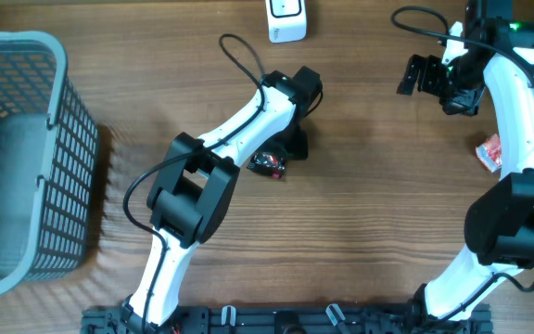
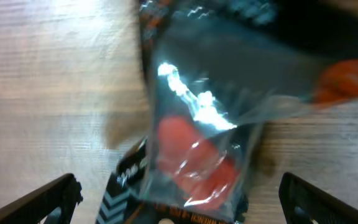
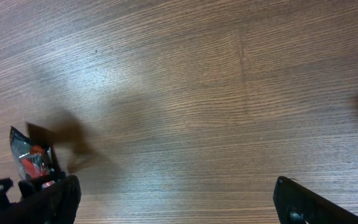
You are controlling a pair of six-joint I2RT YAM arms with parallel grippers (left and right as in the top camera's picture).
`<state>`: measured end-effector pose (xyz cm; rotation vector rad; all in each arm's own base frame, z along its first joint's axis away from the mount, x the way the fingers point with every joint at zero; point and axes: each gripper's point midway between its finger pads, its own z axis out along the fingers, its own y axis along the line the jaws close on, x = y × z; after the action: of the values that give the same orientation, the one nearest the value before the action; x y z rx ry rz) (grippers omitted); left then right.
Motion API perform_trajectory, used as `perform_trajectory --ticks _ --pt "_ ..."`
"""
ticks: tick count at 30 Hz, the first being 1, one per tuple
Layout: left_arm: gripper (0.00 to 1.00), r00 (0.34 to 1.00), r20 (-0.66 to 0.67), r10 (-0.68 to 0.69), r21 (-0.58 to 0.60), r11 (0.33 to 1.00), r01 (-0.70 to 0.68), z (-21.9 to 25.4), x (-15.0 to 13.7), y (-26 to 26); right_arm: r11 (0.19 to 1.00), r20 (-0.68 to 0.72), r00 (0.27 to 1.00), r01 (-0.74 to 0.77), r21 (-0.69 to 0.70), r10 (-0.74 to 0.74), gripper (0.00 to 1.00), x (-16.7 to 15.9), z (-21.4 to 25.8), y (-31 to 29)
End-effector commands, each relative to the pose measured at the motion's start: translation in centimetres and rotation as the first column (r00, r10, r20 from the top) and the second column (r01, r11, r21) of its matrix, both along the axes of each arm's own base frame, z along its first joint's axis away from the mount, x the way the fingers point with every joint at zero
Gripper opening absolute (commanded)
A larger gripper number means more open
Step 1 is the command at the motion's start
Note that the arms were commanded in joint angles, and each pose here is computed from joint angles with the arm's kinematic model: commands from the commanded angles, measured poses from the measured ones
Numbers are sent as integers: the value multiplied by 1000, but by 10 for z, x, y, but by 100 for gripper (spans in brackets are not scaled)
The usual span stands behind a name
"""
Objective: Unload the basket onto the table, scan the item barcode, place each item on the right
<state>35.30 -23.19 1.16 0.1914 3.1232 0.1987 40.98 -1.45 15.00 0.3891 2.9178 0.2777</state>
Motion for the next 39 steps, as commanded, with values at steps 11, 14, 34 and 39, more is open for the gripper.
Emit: perform_trajectory --ticks 11,14,34,39 --pt "100 951 16 -309 -93 946 309 -17 14 -22 1000 -19 1000 -20 -10 20 100 -5 1 2" --pt "100 951 -20 -308 -88 948 305 -31 11 -17 1000 -26 999 -20 -9 20 100 -7 0 2" --pt "86 973 -93 -209 -73 977 203 -38 -2 -6 1000 -29 999 -16 -27 15 100 -7 0 -1" --pt "71 981 -66 -184 -86 980 179 -38 4 -10 1000 -31 999 -16 -27 15 100 -7 0 -1"
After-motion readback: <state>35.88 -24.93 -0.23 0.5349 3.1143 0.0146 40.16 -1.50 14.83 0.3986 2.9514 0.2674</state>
